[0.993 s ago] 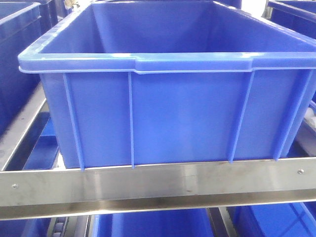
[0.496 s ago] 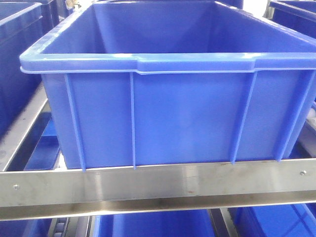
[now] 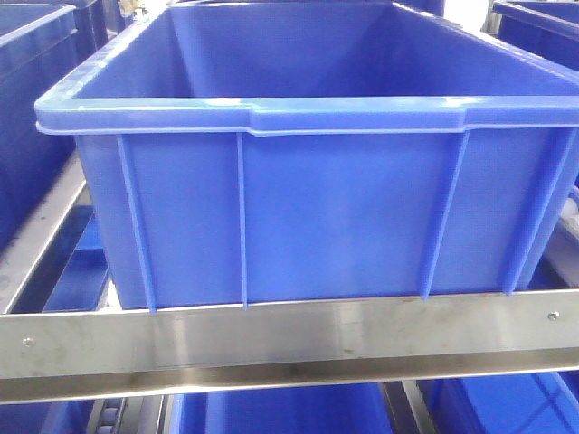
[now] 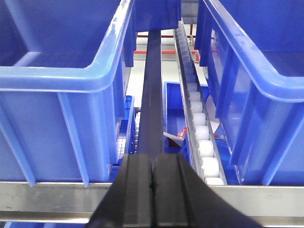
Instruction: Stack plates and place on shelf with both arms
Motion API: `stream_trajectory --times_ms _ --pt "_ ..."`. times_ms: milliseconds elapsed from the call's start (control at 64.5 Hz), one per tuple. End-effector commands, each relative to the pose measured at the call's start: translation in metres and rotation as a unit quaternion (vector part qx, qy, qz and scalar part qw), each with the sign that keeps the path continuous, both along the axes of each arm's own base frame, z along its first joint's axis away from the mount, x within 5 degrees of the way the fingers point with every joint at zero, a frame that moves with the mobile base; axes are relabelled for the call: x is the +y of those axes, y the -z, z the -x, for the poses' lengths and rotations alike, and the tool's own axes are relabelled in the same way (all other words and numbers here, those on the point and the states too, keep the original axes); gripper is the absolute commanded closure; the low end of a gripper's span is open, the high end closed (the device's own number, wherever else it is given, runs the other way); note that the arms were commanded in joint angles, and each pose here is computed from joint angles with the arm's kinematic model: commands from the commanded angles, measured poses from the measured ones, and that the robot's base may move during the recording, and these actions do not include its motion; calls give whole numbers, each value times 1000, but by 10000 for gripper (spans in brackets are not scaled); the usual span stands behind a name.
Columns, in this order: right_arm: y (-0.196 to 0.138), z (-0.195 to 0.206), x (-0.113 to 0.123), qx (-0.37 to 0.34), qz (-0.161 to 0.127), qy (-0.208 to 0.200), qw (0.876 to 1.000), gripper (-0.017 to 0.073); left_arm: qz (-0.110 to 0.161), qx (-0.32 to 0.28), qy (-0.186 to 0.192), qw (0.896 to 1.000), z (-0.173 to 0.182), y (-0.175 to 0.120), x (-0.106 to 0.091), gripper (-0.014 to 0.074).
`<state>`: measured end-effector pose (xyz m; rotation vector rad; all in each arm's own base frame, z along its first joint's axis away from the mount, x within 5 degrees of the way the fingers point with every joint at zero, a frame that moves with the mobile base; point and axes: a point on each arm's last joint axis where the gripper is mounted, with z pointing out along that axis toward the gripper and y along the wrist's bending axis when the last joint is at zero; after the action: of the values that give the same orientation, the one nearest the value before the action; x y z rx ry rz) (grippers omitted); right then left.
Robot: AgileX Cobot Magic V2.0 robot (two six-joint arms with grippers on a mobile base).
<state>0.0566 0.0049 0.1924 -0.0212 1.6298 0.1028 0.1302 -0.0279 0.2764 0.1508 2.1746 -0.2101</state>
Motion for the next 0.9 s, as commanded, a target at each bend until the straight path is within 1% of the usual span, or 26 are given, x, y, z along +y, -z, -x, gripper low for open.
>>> stream_trajectory --times_ms 0,310,388,419,512,543,605,651,745,807,884 --pt "-15 2 -1 -66 0 6 998 503 16 -46 -9 999 -5 -15 0 508" --pt "-15 2 -1 -66 0 6 998 503 16 -44 -9 999 -5 -14 0 508" --pt "-15 2 -1 -66 0 6 998 503 17 -56 -12 998 -3 -11 1 508" --pt "-15 2 -1 -66 0 6 998 503 18 -70 -14 997 -1 -9 2 508" --pt "-15 2 -1 -66 0 6 998 503 22 -145 -28 989 7 1 6 508" --pt "-15 2 -1 -66 0 6 998 503 16 -172 -31 984 12 8 8 508" --pt "-15 2 -1 -66 0 6 998 503 2 -206 -34 978 21 26 12 508" --pt "-15 2 -1 -66 0 6 998 503 1 -220 -45 974 29 36 15 508" --pt "-15 2 -1 -66 0 6 998 503 -4 -224 -66 972 43 58 21 508" --pt "-15 2 -1 -66 0 6 998 503 -21 -236 -77 968 51 67 24 508" --pt "-15 2 -1 -66 0 6 998 503 -44 -265 -93 959 60 75 28 508"
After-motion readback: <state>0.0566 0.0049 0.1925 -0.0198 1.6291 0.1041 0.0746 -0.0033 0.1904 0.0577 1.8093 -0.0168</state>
